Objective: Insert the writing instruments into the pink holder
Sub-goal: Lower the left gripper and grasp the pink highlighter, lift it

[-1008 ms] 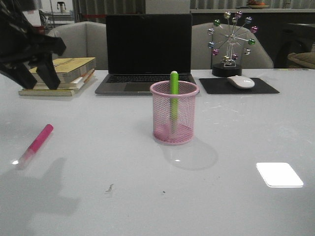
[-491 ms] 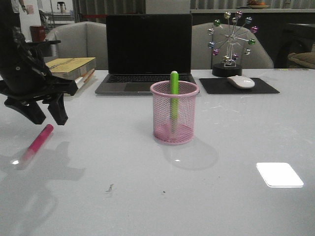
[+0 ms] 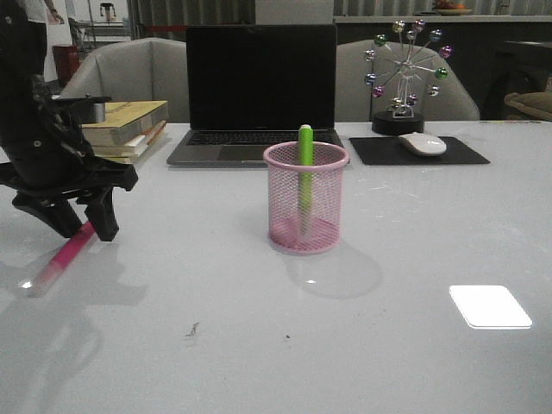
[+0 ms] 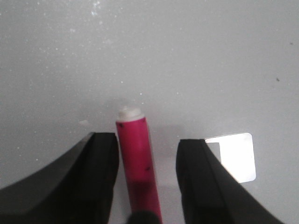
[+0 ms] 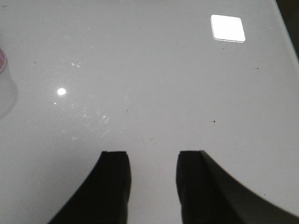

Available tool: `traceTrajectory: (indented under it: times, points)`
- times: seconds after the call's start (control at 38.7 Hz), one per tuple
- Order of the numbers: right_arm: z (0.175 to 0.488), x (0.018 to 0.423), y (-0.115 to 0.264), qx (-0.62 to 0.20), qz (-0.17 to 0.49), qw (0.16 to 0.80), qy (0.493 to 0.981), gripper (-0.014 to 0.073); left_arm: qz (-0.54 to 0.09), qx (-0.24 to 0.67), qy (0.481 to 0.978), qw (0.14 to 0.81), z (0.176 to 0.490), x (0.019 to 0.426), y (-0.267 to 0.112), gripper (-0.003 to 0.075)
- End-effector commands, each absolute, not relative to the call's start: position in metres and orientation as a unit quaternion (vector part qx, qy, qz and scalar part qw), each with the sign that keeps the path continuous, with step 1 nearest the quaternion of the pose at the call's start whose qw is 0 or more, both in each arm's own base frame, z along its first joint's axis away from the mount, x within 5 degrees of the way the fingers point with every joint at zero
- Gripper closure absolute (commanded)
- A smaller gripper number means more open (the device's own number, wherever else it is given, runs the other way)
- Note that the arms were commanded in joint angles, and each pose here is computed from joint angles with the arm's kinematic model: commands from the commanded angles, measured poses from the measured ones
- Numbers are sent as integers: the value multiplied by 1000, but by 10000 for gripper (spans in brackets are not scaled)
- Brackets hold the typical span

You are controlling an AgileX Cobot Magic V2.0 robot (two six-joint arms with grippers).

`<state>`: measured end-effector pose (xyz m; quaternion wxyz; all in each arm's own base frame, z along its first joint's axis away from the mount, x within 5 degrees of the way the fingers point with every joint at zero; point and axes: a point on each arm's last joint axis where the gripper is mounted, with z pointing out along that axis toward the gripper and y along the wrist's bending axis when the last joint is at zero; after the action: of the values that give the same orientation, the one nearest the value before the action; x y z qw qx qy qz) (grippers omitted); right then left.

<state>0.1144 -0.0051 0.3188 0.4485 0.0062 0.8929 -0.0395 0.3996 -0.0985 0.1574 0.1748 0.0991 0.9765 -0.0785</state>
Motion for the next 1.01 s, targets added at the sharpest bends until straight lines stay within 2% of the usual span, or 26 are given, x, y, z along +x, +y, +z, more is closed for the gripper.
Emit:
traceTrajectory:
  times: [0.0, 0.31, 0.8, 0.9, 0.98]
  points:
    - [332, 117, -7, 2, -49, 488, 871, 219, -83, 98, 968, 215, 182, 403, -102, 337]
    - [332, 117, -7, 2, -49, 488, 871, 219, -66, 113, 969, 208, 179, 403, -99, 337]
    - [332, 116, -7, 3, -49, 483, 874, 219, -57, 118, 984, 119, 136, 399, -99, 340]
    - [332, 116, -7, 3, -49, 483, 874, 219, -57, 119, 986, 105, 135, 397, -98, 398]
    - [332, 116, -7, 3, -49, 483, 874, 219, -57, 120, 987, 94, 135, 395, -98, 470]
